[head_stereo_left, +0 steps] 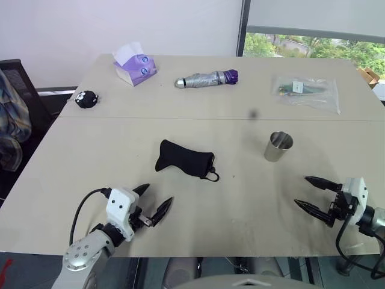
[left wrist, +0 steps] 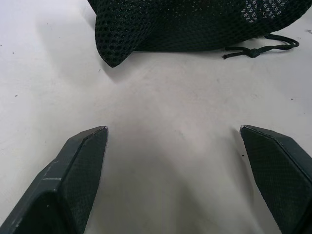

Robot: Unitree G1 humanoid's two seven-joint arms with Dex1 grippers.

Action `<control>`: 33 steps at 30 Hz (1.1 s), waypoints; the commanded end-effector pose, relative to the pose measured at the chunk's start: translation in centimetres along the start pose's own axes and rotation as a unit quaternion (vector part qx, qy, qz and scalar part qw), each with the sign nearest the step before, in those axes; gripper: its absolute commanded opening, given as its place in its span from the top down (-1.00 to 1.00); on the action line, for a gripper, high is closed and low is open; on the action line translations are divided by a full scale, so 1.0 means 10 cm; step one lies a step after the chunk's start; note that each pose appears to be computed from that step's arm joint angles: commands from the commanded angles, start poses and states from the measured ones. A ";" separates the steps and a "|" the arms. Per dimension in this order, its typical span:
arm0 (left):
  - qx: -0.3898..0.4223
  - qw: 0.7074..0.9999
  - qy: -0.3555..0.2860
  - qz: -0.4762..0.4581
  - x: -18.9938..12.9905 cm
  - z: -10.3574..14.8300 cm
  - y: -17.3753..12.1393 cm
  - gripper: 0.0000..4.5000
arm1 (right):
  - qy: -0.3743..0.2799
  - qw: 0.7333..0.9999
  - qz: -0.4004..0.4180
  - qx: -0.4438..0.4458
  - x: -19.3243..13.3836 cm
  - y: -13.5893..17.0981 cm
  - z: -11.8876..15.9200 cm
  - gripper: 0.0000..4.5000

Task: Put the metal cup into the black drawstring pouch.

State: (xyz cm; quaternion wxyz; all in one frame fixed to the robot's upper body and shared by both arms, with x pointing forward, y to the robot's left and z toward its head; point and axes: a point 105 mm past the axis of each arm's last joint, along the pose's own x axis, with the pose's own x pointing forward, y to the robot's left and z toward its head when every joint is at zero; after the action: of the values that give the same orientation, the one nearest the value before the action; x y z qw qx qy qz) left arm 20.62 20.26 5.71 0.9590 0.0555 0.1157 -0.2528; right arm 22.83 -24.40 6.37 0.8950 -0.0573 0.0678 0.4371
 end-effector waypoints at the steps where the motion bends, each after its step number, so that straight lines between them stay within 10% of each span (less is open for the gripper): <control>1: -0.004 1.000 0.002 -0.020 0.02 0.02 -0.12 -0.99 | -0.013 1.000 -0.009 -0.021 -0.04 -0.06 0.11 -1.00; 33: 0.021 0.995 -0.065 -0.076 0.61 0.64 -0.87 -0.99 | -0.090 0.992 0.090 -0.025 0.13 0.44 0.59 -1.00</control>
State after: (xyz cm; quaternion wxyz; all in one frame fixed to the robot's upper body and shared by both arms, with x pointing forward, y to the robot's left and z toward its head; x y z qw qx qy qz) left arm 22.41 8.91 9.17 0.9319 0.0406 0.0717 -0.3531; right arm 20.70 -20.00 10.58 0.8533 -0.0394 0.0018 0.5200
